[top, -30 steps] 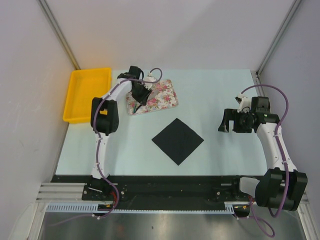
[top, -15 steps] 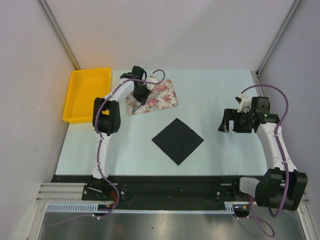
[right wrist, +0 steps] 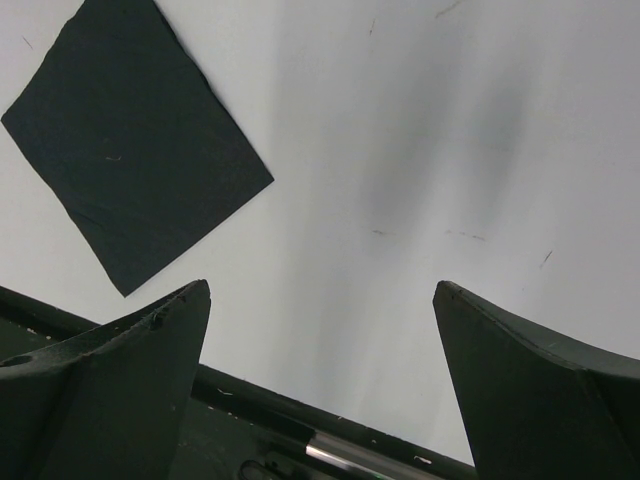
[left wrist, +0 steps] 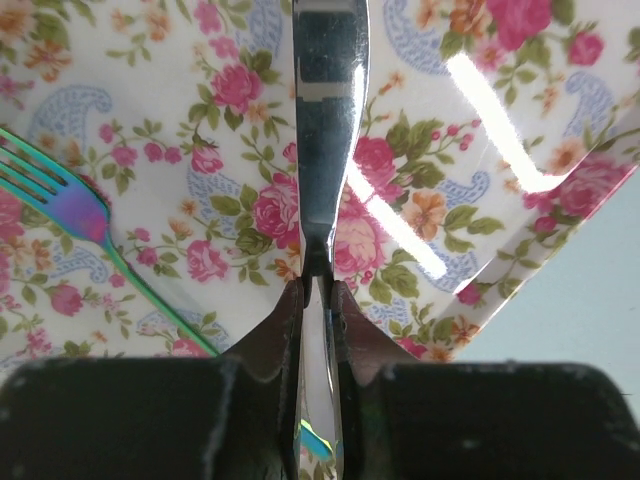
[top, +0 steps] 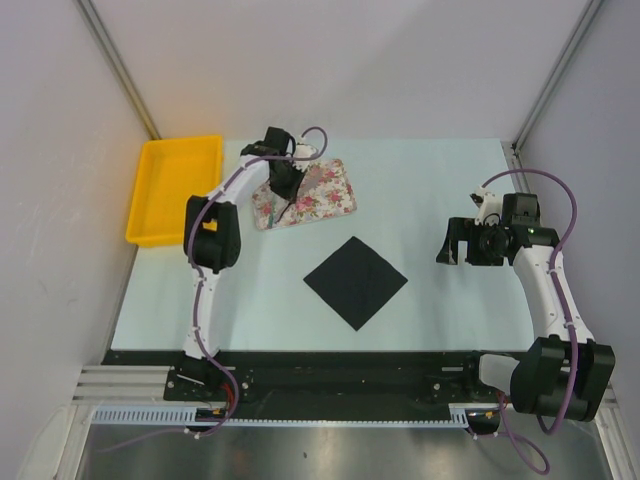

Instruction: Place the utensils on the paper napkin and roll it up

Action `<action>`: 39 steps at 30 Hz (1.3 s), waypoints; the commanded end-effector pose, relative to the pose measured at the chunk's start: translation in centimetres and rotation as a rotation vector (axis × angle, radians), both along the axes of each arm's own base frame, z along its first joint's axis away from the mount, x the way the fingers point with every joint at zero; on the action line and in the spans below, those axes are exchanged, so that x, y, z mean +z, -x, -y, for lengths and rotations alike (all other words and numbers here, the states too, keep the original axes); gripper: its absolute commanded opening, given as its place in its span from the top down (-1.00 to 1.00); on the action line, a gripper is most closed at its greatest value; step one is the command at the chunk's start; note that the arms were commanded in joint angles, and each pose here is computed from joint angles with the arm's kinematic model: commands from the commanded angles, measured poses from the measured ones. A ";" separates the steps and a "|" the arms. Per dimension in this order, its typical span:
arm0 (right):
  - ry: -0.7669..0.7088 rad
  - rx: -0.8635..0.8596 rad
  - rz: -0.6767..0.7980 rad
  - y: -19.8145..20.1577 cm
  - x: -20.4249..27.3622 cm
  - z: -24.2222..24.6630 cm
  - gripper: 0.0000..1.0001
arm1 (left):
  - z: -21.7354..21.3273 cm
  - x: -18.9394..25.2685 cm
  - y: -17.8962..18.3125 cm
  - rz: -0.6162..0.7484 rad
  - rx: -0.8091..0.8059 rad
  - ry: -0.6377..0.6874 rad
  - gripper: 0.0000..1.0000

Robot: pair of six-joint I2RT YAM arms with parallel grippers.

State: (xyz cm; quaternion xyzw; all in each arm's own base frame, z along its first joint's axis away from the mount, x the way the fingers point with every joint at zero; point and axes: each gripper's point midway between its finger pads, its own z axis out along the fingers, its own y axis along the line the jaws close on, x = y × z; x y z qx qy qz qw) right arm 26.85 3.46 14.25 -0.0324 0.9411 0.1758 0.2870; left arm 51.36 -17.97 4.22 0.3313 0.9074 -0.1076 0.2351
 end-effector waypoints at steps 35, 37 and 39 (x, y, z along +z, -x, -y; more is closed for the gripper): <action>0.014 -0.008 0.048 -1.4 0.9 0.1 -0.99 | 14.3 9.2 20.6 -0.111 0.546 0.431 1.00; 0.016 -0.009 0.041 -1.4 0.7 0.2 -1.00 | 15.1 7.5 21.0 -0.152 0.567 0.422 1.00; 0.017 -0.008 0.038 -1.4 0.7 0.1 -0.99 | 15.6 6.1 21.4 -0.191 0.578 0.407 1.00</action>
